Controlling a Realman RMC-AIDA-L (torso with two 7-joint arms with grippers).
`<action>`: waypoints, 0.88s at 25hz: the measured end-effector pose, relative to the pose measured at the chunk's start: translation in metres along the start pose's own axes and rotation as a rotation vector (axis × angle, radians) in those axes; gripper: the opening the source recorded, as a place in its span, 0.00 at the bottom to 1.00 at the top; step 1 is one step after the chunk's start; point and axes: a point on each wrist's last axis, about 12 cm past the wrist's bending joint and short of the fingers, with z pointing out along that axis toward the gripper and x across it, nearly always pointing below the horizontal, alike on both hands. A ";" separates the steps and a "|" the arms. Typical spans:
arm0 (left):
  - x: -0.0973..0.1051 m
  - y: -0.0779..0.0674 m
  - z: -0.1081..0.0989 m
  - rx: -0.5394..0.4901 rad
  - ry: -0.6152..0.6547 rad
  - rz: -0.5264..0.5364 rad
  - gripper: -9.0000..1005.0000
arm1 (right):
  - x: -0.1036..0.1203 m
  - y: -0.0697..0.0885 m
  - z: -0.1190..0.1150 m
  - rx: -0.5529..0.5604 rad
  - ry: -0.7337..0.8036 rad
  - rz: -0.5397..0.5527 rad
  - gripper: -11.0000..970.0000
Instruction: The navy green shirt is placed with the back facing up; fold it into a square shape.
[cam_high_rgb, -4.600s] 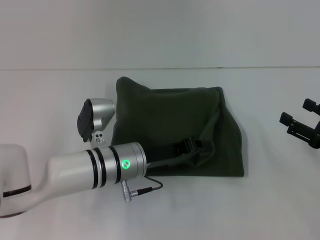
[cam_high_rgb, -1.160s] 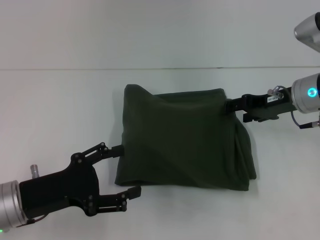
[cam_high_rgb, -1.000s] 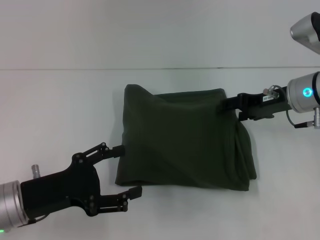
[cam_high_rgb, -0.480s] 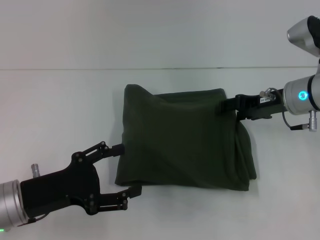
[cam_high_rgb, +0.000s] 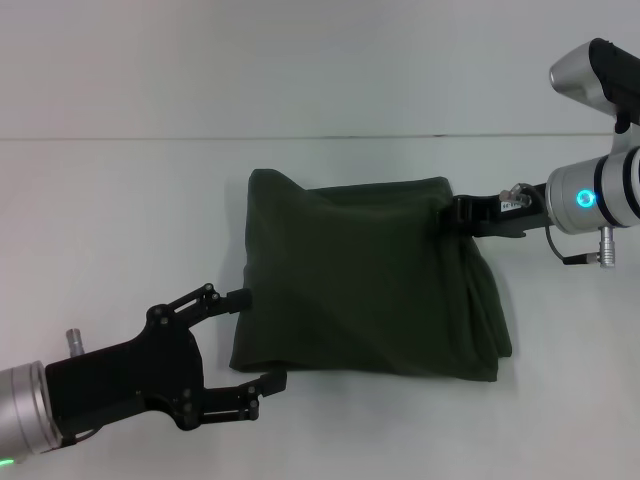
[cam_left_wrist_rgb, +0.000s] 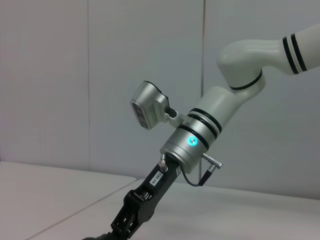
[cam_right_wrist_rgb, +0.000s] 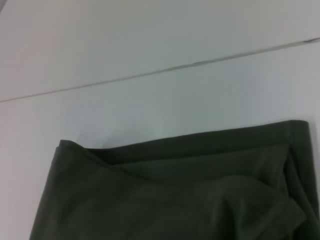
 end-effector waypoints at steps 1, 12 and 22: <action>0.000 0.000 0.000 0.000 0.000 0.000 0.95 | 0.000 0.000 0.000 -0.001 0.000 -0.001 0.51; 0.000 0.000 0.000 -0.001 -0.001 -0.001 0.95 | -0.002 -0.007 -0.006 0.008 -0.006 0.008 0.14; 0.001 0.001 0.003 -0.007 0.000 -0.004 0.95 | -0.005 -0.008 -0.007 0.020 -0.024 -0.021 0.06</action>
